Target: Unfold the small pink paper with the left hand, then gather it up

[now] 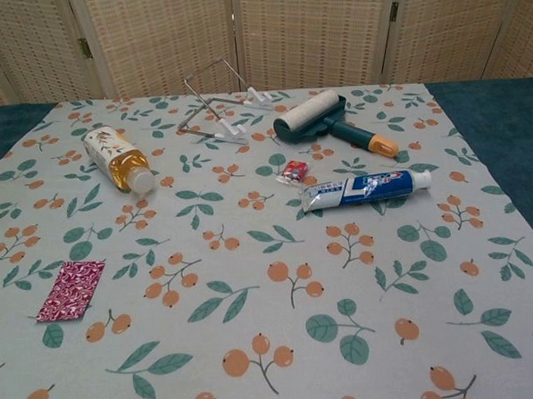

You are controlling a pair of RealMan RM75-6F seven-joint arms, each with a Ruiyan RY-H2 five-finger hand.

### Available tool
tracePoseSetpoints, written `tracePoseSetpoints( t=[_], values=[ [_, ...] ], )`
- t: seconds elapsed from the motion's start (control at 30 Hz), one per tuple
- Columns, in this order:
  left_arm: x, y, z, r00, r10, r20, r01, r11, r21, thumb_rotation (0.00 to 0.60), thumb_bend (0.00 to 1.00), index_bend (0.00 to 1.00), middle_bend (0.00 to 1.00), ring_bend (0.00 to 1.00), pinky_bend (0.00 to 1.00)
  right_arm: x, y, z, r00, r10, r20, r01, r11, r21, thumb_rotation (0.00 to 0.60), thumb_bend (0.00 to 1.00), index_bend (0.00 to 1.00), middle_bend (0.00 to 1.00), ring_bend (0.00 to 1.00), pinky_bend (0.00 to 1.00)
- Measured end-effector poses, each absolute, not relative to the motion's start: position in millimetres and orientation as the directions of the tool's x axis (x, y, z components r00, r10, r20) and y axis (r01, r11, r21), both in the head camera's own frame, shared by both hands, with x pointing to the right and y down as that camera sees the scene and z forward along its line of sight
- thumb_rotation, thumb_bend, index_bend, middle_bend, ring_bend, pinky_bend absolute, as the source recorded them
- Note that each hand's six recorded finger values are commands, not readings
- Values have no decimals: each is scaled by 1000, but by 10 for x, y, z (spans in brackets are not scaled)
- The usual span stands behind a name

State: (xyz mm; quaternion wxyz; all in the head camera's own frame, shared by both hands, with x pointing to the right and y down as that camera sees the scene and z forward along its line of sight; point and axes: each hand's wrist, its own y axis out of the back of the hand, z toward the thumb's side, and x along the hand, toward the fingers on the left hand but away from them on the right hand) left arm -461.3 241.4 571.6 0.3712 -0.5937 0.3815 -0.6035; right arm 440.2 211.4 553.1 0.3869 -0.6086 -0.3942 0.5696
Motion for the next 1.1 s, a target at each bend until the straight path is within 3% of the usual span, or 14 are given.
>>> tracePoseSetpoints(
  t=[0.73, 1.1],
  values=[
    [-4521, 2314, 5687, 50, -897, 439, -2, -440, -898, 600, 253, 57, 48, 30, 0, 4422, 2127, 5450, 40, 929, -369, 41, -370, -928, 600, 457, 0, 0, 0, 0],
    [-4305, 2277, 5803, 167, -863, 476, -12, -485, -875, 600, 253, 186, 48, 48, 0, 4447, 2111, 5407, 35, 937, -348, 43, -350, -936, 600, 457, 0, 0, 0, 0]
  ],
)
